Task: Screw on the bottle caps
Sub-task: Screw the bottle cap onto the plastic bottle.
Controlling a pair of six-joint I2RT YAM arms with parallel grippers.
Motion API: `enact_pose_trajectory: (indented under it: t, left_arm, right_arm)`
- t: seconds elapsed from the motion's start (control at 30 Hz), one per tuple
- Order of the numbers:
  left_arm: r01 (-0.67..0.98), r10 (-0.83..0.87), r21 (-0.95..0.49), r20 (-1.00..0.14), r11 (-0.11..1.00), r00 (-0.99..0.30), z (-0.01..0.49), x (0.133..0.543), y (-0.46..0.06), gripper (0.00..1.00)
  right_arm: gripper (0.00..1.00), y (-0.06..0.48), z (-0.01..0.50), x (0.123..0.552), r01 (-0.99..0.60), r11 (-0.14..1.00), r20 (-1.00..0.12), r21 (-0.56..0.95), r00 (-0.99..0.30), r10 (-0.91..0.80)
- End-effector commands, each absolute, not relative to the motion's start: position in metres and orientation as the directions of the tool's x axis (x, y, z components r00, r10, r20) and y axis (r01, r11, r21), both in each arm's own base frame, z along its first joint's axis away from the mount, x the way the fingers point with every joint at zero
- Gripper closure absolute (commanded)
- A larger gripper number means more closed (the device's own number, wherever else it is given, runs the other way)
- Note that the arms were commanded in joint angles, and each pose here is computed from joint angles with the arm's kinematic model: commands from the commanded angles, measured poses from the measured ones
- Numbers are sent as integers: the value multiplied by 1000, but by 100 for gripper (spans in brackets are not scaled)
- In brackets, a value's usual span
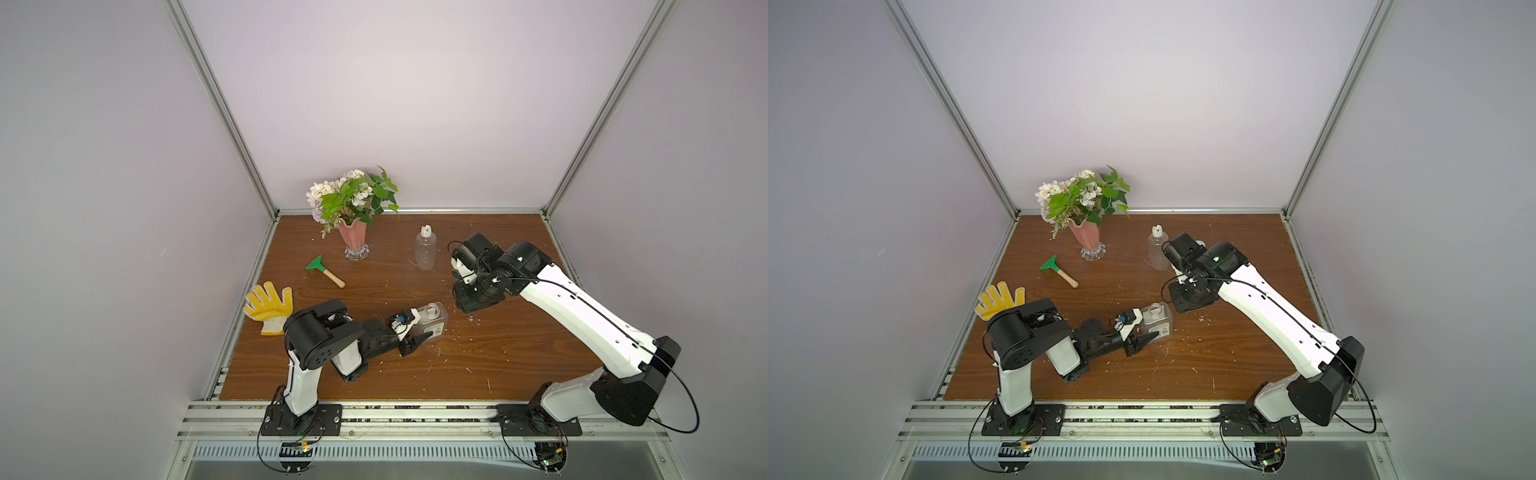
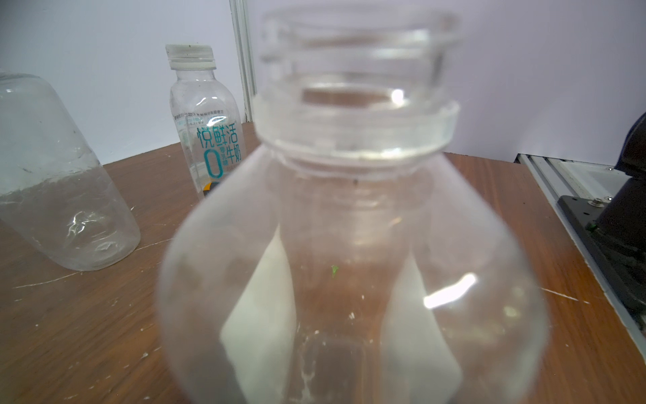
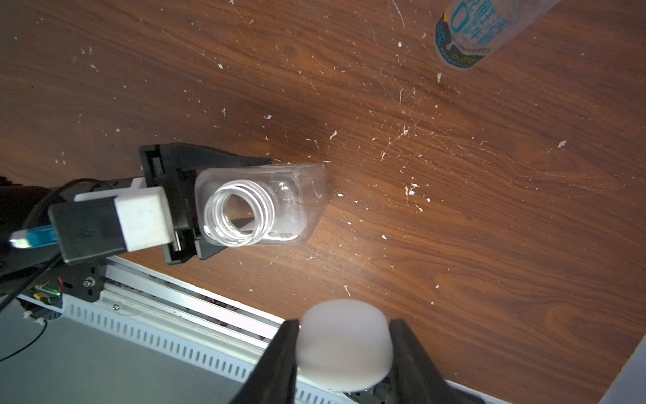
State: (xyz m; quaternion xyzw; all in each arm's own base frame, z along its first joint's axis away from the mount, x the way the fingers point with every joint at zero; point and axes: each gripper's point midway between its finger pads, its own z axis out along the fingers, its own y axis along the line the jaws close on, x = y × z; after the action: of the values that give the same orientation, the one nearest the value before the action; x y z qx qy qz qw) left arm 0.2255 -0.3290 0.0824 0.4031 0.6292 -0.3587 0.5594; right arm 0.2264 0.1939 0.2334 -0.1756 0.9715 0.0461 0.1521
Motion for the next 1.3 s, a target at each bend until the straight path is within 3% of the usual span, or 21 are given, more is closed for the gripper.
enact_pose_trajectory:
  t: [0.0,0.6,1.27]
  left_arm:
    - [918,70,22,-997,395,-7,96,222,-335,45]
    - [922,74,18,-997,387,-11,93,222,-336,47]
    - [923,72,16,-997,385,-13,93,222,-337,48]
  right_arm:
    - [60,205,232,221,-395,916,-285,70,-888,-361]
    - [60,264,208,225,-508,860,-207,38,-846,-491]
    - [59,277,200,236,-526,850,-195,-21,-832,-520]
